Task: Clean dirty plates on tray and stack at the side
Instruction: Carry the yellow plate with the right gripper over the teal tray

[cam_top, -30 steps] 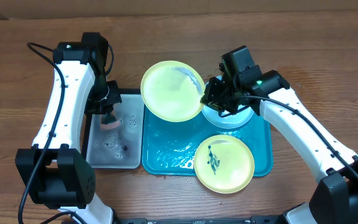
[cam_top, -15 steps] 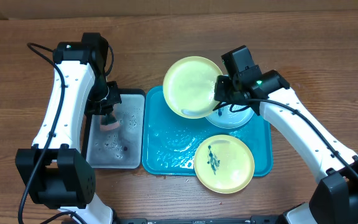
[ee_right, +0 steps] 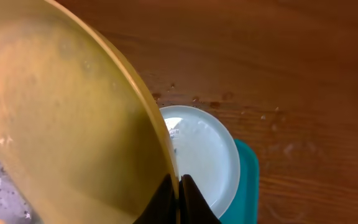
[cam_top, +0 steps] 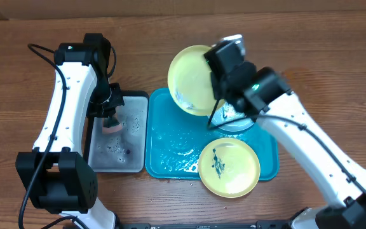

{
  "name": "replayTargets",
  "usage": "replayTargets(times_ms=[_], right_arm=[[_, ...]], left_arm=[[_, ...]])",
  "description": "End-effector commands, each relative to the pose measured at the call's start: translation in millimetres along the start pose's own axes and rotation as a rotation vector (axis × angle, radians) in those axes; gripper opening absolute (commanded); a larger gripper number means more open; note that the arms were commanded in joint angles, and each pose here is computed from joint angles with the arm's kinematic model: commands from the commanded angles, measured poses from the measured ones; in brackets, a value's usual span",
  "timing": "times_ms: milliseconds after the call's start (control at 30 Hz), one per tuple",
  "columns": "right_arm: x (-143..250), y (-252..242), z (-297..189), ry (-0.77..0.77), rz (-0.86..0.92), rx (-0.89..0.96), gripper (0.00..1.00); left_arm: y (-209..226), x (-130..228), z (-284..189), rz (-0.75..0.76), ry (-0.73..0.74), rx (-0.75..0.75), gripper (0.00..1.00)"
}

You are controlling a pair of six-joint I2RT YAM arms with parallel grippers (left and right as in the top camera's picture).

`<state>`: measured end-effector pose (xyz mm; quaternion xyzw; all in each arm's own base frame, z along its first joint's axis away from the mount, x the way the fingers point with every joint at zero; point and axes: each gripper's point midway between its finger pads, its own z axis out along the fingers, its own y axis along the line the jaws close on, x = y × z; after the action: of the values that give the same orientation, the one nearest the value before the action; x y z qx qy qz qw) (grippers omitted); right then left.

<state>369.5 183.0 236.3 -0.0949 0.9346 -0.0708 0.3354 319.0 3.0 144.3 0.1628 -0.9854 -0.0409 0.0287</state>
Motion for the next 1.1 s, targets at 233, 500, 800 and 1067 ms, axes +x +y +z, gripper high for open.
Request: replayTargets(times_ms=[233,500,800,1067], right_arm=[[-10,-11,-26,-0.078,-0.074,0.115,0.04],[-9,-10,-31,-0.089,-0.126,0.151,0.04],[-7,14,-65,-0.191,-0.310,0.277,0.04],[0,31,-111,-0.314,-0.484,0.432,0.04]], left_arm=[[4,-2,-5,0.017,-0.023,-0.008,0.04],[4,-2,-5,0.017,-0.026,-0.007,0.04],[1,-10,-6,0.015,-0.059,0.004,0.05],[-3,-23,4,0.032,-0.108,0.012,0.04]])
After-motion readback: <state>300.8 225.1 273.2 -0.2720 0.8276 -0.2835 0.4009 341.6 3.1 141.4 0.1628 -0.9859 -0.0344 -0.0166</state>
